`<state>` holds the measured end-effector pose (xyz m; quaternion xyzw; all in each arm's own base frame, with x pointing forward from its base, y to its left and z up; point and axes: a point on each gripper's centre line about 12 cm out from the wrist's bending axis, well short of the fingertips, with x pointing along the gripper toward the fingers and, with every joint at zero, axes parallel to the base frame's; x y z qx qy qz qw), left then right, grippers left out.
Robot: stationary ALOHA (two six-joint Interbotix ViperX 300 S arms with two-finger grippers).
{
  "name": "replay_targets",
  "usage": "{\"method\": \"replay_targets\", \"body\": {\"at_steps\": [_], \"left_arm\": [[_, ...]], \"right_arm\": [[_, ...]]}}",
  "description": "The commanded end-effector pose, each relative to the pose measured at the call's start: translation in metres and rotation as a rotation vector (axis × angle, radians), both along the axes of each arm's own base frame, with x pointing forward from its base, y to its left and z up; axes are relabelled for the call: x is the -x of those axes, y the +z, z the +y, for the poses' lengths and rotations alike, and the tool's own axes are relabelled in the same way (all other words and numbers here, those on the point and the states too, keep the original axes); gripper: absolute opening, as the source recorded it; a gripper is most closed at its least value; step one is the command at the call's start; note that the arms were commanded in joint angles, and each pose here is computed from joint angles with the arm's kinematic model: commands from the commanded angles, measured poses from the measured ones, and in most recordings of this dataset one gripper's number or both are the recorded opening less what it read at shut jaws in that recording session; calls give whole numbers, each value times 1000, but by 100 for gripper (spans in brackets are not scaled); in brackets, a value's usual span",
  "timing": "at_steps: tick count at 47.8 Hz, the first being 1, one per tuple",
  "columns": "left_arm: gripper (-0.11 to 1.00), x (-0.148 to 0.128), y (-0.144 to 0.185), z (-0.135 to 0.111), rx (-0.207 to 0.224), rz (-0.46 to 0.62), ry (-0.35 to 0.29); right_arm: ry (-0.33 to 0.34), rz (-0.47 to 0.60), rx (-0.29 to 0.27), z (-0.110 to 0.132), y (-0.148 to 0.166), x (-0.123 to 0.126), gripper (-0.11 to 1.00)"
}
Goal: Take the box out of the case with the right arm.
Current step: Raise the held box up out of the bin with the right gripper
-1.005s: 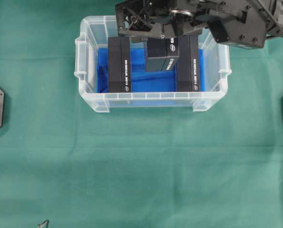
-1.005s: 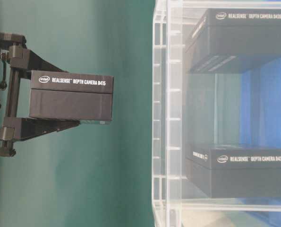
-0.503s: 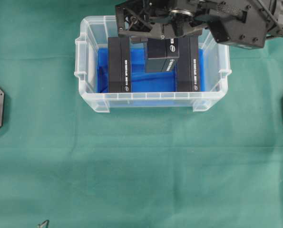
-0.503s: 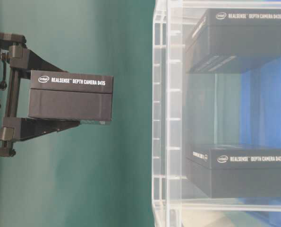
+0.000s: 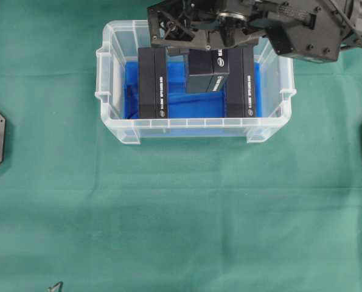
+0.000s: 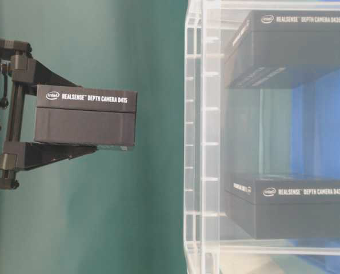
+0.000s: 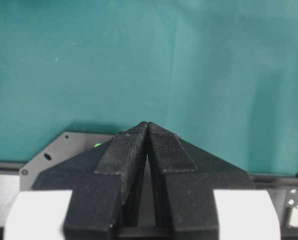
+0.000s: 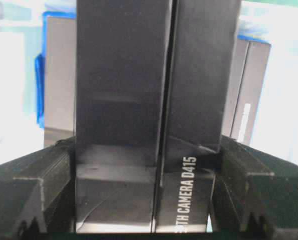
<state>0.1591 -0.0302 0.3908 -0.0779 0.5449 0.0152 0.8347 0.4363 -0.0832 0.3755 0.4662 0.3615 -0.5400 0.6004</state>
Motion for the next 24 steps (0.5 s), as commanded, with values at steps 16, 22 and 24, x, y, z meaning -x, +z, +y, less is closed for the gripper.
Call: {"method": "replay_targets", "body": {"at_steps": [16,22,24], "left_arm": [[0,-1,4,-1,2,-14,-3],[0,-1,4,-1,0,-14,-4],[0,-1,4,0,0,-14,-2]], "right_arm": [[1,-58,8,1,23,8,67],[-1,-56,8,1,22,8,67],[1,-55,7,1,22,8,67]]}}
